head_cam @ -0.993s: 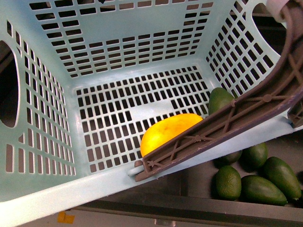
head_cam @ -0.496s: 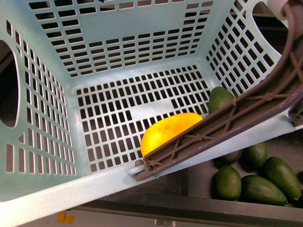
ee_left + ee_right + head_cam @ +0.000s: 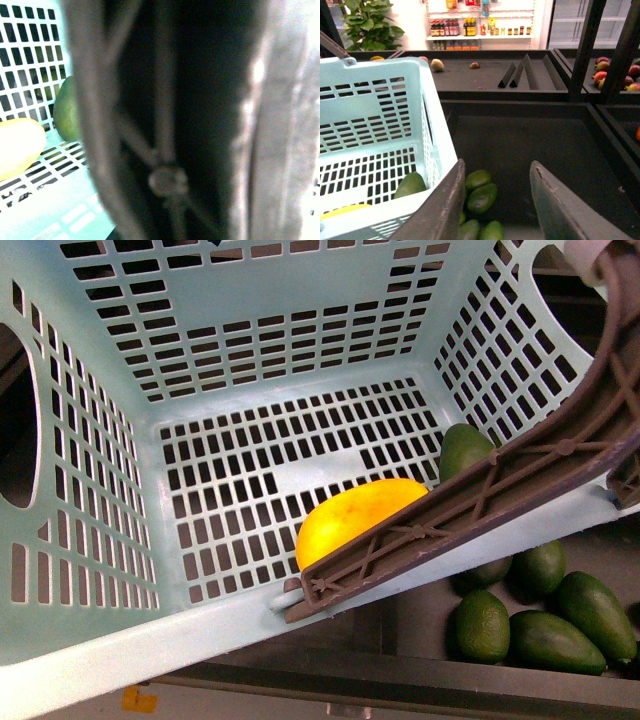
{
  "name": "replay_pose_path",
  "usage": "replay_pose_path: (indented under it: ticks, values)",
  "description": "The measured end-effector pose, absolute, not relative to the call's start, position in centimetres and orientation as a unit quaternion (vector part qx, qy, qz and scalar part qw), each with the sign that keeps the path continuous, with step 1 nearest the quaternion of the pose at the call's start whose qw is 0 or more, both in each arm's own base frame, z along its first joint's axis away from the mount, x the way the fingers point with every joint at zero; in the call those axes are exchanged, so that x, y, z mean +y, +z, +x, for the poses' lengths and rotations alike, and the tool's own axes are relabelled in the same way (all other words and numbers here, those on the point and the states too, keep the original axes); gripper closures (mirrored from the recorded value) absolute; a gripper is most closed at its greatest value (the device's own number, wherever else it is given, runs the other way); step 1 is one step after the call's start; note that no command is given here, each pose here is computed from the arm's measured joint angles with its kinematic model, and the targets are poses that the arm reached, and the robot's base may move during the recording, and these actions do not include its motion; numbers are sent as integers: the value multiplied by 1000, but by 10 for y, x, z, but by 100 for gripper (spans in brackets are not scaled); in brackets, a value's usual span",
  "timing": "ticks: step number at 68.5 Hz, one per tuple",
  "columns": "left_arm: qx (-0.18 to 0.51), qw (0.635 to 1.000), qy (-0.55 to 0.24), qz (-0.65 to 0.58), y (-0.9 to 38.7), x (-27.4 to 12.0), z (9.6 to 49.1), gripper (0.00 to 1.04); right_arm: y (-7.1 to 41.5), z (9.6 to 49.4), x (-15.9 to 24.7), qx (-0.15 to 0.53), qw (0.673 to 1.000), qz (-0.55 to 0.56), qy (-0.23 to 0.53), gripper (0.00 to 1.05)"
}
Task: Pick mango and avocado into basket
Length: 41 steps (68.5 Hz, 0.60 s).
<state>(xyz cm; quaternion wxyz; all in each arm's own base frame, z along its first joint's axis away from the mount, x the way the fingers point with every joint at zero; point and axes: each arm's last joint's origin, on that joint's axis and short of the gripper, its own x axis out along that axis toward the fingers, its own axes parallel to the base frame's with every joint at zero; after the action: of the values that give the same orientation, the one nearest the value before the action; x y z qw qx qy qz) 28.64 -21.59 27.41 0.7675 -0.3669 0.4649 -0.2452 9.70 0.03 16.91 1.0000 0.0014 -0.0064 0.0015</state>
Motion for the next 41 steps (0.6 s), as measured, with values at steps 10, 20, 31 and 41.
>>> replay_pose_path:
  ticks: [10,20,31,41]
  values:
    - [465,768,-245,-367,274,-216,286,92,169,97,0,-6,1000,2,2,7]
    - [309,817,-124,-471,268,-225,298,92,169,97,0,-6,1000,1,2,9]
    - [243,823,-43,-511,266,-204,338,92,169,97,0,-7,1000,1,0,9]
    - [256,800,-3,-543,244,-186,381,92,169,97,0,-7,1000,1,2,9]
